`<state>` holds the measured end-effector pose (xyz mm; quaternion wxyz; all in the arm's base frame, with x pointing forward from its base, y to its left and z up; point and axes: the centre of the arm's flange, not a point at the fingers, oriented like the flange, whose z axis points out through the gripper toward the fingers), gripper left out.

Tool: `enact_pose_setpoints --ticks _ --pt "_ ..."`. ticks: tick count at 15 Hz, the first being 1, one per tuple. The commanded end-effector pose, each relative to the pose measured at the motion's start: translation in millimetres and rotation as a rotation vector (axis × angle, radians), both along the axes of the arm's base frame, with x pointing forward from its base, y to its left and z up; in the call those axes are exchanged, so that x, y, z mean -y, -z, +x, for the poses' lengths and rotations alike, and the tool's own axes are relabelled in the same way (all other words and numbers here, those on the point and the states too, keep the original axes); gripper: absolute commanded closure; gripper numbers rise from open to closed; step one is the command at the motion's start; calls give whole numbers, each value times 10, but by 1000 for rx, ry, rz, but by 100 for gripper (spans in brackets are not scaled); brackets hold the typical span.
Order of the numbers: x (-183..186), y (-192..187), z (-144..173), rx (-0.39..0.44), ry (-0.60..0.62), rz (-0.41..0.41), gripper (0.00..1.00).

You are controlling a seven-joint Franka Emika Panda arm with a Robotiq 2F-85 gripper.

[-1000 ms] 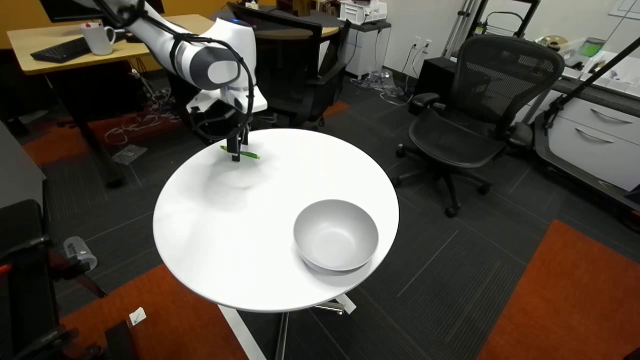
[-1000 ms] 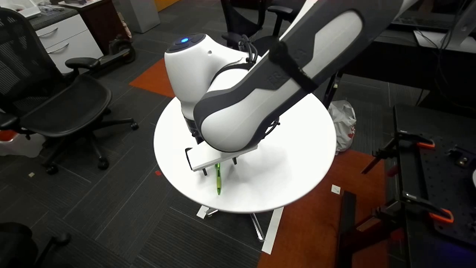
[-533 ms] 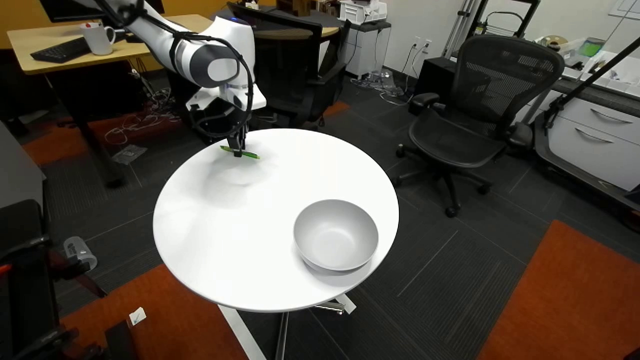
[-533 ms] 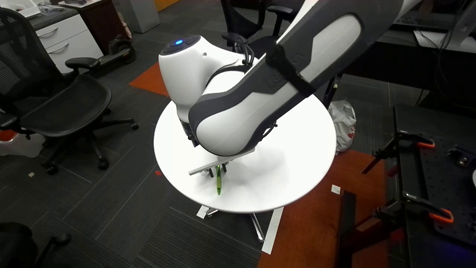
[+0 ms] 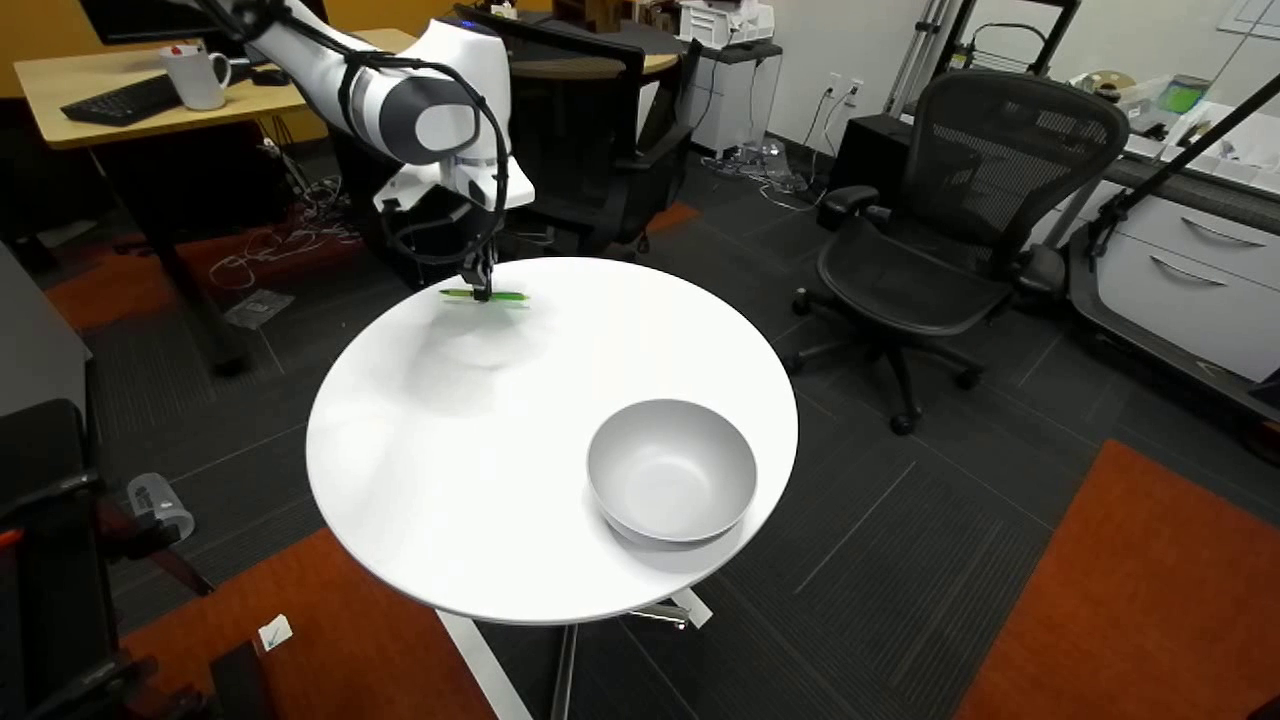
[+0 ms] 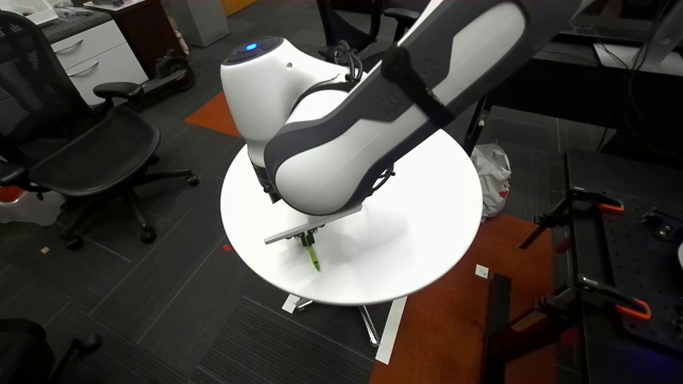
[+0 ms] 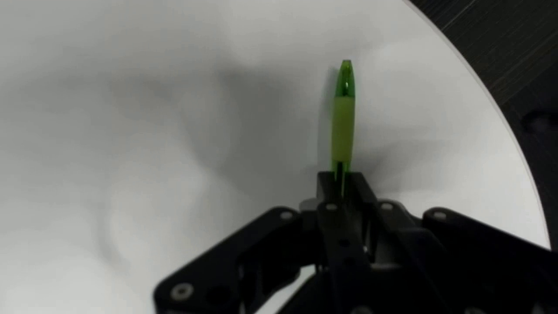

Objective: Put the green pen inside the grey bowl

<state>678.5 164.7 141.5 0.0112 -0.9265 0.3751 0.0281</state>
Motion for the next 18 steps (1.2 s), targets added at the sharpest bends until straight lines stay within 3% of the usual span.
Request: enact_pose_setpoints --ticks 1,6,9,13,18 --pt "268 -751 -127 50 16 -16 97" --pt "909 -1644 -236 149 79 -104 97" --pt "1468 -1916 -327 156 135 -164 97" --pt "2244 -1930 -406 118 216 -195 97" --pt "3008 -1686 -382 81 313 -211 97"
